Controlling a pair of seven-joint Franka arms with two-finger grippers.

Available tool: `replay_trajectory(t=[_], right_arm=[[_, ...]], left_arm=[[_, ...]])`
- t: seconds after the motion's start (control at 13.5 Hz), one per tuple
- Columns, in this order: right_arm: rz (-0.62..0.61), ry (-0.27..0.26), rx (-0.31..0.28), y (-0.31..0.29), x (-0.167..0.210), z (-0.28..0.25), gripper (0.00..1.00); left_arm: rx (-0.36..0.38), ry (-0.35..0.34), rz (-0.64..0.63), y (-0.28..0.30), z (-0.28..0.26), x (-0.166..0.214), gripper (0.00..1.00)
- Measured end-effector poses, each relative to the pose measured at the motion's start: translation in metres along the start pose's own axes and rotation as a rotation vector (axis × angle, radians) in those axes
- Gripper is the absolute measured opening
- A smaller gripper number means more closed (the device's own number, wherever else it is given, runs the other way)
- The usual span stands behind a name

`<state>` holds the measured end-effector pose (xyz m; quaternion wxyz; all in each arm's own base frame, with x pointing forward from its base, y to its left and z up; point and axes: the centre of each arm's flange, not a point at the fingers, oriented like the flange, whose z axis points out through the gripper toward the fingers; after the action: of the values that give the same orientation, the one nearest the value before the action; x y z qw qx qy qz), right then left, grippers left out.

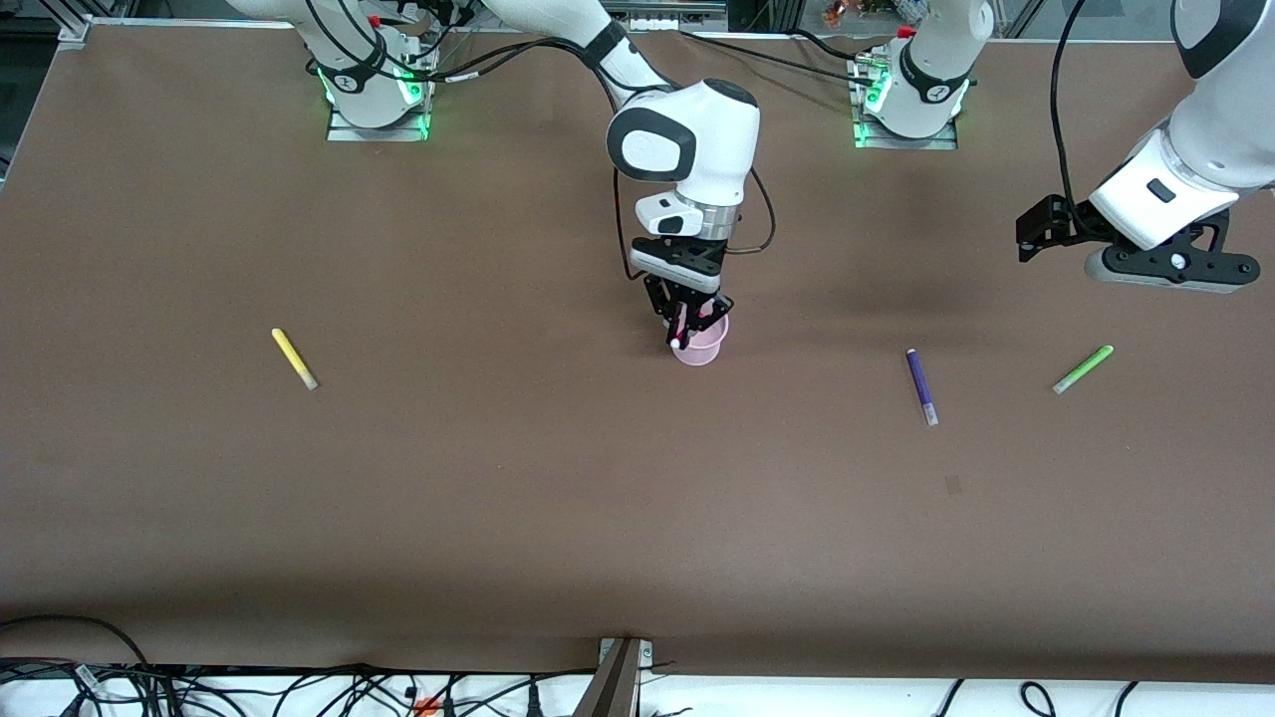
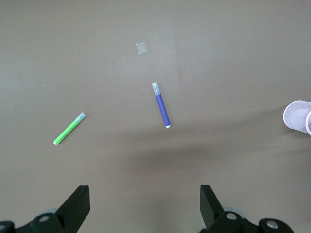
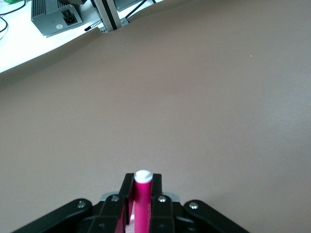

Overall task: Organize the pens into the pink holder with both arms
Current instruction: 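Lower the pink marker into the holder and open the right gripper, then withdraw the right gripper while the left gripper reaches the blue marker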

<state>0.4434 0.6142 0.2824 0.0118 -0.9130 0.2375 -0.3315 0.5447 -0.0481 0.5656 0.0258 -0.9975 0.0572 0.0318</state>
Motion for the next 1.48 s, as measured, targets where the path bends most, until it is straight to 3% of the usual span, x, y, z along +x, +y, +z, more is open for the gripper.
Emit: replay_trajectory(t=[0.3, 0.37, 0.52, 0.59, 0.89, 1.04, 1.18, 1.48], right_arm=[[0.002, 0.006, -0.001, 0.000, 0.003, 0.001, 0.18], [0.002, 0.008, -0.002, 0.000, 0.004, 0.001, 0.21], [0.002, 0.016, -0.015, 0.002, 0.006, 0.003, 0.41], [0.003, 0.019, -0.018, 0.002, 0.007, 0.003, 0.44], [0.016, 0.035, -0.016, -0.002, 0.018, -0.001, 0.51], [0.029, 0.041, -0.023, -0.006, 0.044, -0.013, 0.51], [0.015, -0.047, -0.058, -0.004, 0.099, -0.030, 0.51], [-0.070, -0.281, -0.114, 0.048, 0.261, -0.064, 0.50]], left_arm=[[-0.002, -0.003, -0.006, -0.004, 0.002, 0.001, 1.00], [-0.004, -0.007, -0.006, -0.004, 0.004, 0.002, 1.00], [-0.013, -0.028, -0.005, -0.006, 0.016, 0.008, 1.00], [-0.019, -0.041, -0.004, -0.007, 0.023, 0.012, 1.00], [-0.037, -0.077, 0.000, -0.010, 0.043, 0.023, 1.00], [-0.050, -0.109, 0.001, -0.012, 0.062, 0.030, 1.00], [-0.059, -0.130, 0.003, -0.012, 0.074, 0.035, 1.00], [-0.071, -0.122, -0.004, -0.007, 0.112, 0.045, 1.00]])
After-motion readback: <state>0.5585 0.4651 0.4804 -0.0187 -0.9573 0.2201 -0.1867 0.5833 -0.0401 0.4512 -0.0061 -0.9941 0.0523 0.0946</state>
